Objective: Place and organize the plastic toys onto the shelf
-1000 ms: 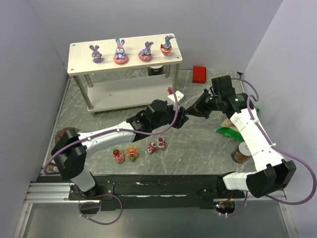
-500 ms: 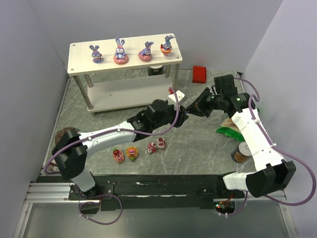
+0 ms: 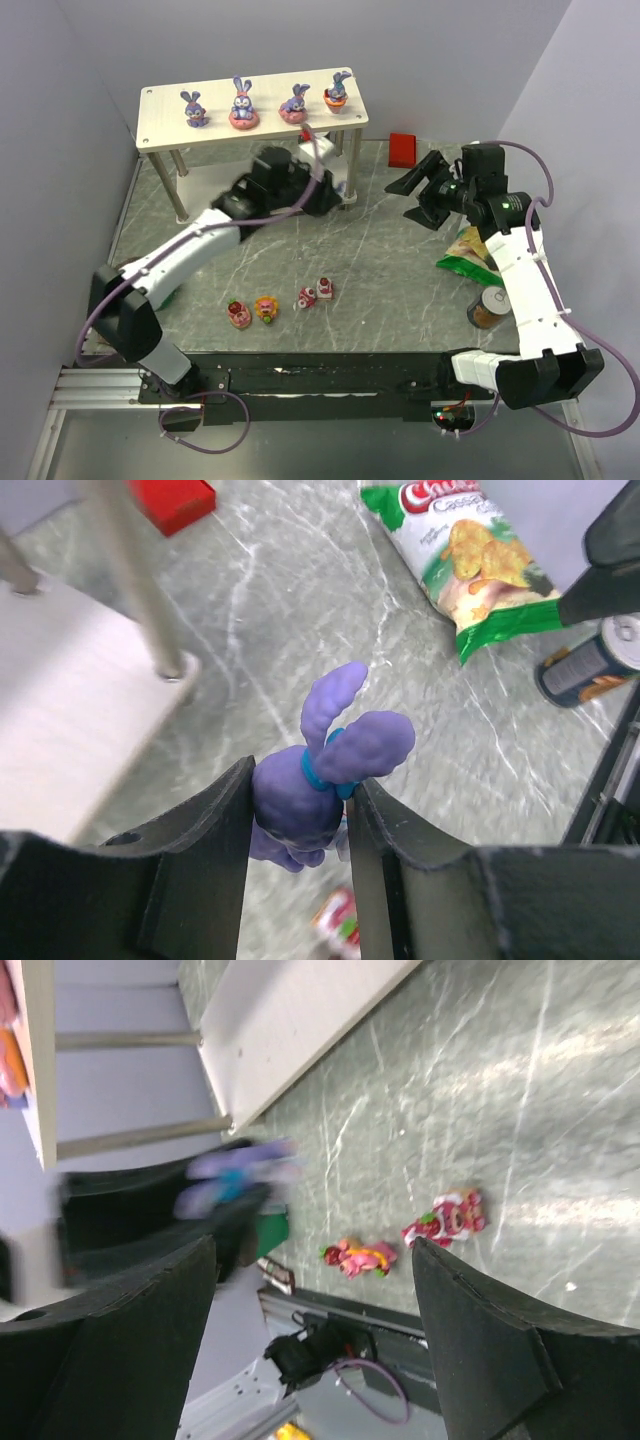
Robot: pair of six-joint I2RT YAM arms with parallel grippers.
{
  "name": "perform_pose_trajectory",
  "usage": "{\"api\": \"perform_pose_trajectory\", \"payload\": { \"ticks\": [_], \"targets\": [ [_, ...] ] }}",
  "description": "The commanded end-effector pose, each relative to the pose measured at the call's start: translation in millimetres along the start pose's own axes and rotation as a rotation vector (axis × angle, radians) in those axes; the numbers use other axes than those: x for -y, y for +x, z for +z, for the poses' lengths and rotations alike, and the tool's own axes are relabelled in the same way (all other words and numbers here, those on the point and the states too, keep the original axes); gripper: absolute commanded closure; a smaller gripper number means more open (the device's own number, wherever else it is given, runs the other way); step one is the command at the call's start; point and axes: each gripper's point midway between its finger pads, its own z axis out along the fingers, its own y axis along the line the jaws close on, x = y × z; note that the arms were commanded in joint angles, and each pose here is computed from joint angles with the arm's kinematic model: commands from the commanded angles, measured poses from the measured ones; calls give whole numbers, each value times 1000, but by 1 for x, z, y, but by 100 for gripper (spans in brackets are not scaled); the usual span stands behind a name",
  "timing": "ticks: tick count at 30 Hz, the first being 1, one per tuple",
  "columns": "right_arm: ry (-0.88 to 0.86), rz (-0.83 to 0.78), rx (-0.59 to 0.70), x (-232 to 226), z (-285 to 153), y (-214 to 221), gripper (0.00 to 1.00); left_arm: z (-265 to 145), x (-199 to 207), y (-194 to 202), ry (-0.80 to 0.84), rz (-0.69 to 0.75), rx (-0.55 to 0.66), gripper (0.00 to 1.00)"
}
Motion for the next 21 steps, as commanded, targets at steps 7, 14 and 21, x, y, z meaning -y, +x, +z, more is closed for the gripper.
{"api": "perform_pose_trajectory", "payload": {
  "ticks": [7, 14, 21],
  "targets": [
    [-38, -34, 50, -6, 0, -24, 16, -140, -33, -97, 128, 140, 114, 99],
    [-40, -38, 32, -9, 10, -29, 17, -202, -94, -106, 33, 81, 149, 99],
    [-31, -42, 3, -11, 20, -32, 17, -257, -151, -118, -120, 60, 211, 99]
  ]
}}
